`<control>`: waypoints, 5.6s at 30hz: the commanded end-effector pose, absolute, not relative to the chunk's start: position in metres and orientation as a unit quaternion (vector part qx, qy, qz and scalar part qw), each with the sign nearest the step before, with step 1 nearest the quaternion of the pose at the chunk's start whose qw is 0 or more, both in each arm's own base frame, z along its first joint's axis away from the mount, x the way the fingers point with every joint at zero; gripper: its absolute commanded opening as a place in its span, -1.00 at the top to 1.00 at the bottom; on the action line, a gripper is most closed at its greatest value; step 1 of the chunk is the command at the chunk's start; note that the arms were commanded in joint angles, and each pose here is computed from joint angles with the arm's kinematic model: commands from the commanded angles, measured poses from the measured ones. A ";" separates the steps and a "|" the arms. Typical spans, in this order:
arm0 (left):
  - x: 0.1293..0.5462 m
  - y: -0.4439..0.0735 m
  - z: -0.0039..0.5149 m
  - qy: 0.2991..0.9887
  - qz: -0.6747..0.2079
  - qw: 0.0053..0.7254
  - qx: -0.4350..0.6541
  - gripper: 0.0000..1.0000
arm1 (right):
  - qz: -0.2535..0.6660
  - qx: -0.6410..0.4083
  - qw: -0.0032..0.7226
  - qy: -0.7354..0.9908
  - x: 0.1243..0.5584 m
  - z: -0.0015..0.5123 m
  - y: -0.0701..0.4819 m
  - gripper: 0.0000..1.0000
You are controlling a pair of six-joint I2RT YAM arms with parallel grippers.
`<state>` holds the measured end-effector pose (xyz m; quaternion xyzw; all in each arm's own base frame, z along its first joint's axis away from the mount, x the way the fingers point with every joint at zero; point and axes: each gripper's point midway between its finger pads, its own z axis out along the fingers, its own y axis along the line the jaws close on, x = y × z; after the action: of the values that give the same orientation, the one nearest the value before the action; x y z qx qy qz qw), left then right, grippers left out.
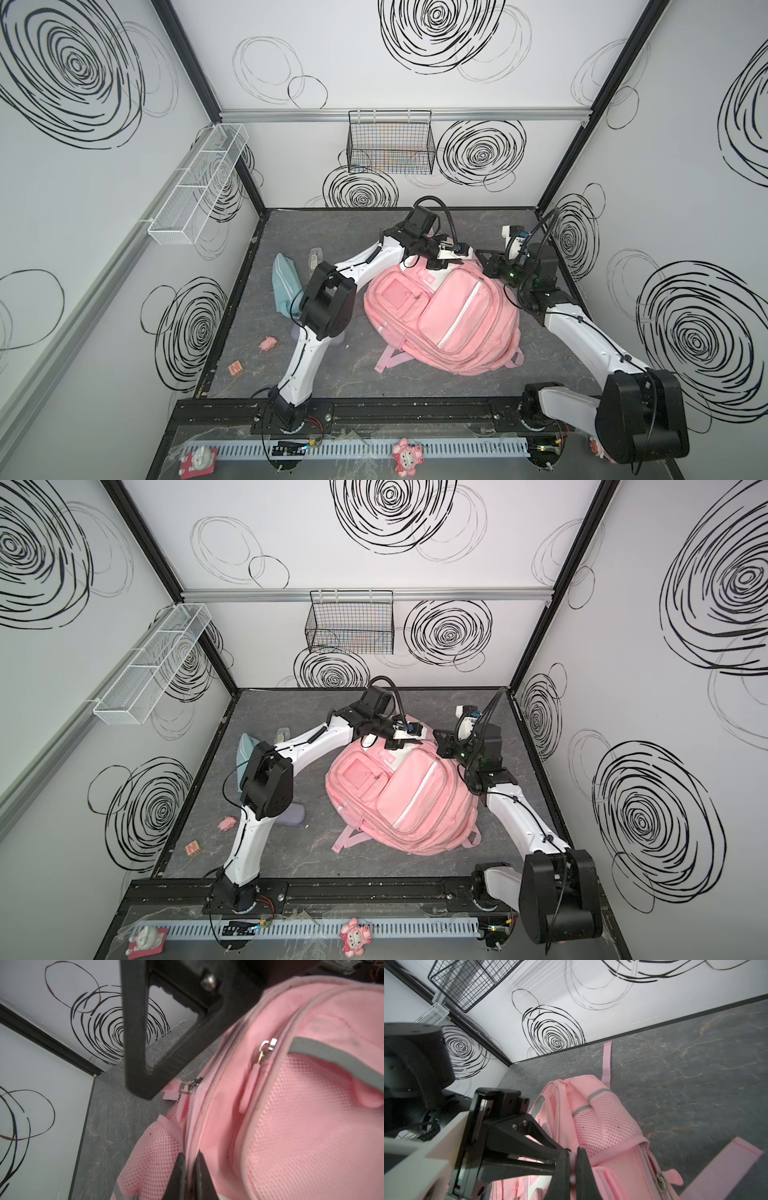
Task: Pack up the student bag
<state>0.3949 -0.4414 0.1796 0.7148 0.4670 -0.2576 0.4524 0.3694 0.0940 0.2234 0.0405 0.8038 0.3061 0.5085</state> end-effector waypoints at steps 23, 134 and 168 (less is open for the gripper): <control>0.566 -0.318 0.222 0.731 -0.122 0.580 0.338 1.00 | 0.236 0.249 0.554 0.759 0.328 0.217 0.021 1.00; 0.488 -0.417 0.354 0.732 -0.384 0.560 -0.064 1.00 | 0.494 0.244 0.396 0.735 0.230 0.168 0.163 1.00; 0.436 -0.407 0.419 0.677 -0.466 0.569 -0.042 1.00 | 0.578 0.074 0.302 0.754 0.205 0.171 0.255 1.00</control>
<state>0.4316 -0.4316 0.2562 0.0224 0.8309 -0.3413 0.4388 0.2269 0.2280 0.1543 0.1478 0.7604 0.5308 0.3439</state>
